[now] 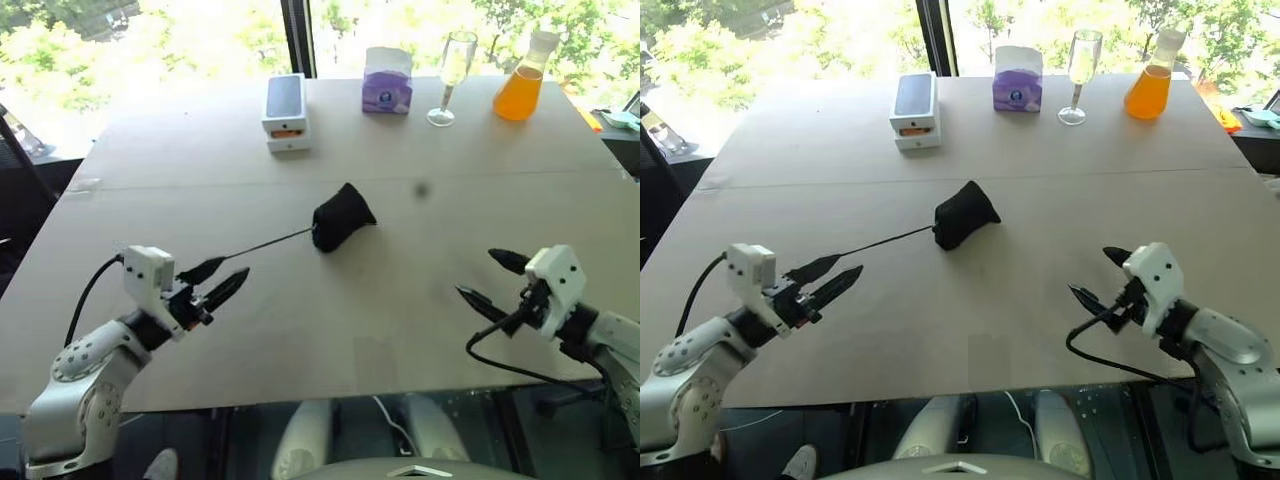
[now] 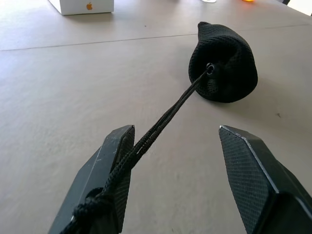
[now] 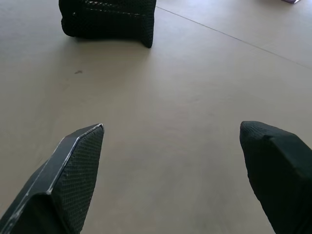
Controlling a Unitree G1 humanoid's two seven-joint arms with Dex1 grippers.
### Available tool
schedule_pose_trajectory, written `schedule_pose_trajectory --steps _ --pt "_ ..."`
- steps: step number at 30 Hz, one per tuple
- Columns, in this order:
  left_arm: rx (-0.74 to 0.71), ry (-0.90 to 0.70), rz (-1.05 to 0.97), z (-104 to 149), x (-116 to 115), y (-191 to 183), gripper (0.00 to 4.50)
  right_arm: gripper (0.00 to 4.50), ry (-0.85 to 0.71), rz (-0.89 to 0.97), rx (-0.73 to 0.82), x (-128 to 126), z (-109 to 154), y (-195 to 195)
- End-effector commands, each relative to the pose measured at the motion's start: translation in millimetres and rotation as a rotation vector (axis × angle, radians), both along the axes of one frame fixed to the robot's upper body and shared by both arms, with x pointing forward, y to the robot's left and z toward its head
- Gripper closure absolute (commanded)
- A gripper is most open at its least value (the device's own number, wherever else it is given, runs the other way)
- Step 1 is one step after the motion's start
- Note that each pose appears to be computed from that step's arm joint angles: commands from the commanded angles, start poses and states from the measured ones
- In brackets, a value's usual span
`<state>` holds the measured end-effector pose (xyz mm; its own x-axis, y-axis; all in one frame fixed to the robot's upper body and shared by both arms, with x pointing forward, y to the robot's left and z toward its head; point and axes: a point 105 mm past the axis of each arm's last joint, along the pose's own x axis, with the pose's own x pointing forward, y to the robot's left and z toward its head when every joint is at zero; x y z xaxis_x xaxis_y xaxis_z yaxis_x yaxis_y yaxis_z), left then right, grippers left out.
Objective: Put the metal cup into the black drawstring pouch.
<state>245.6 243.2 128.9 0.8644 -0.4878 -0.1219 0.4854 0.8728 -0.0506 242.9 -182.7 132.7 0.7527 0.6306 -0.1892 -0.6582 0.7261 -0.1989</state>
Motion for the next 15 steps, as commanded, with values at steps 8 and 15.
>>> schedule_pose_trajectory --steps 8,15 --pt "0.0 0.012 -0.07 6.0 -20.2 -7.2 1.69 0.07 -0.052 0.057 -0.007 -8.8 17.5 2.6" --pt "0.064 -0.037 -0.029 9.1 -4.5 -6.1 0.02 0.0 -0.059 0.056 0.003 -7.0 17.4 4.2"
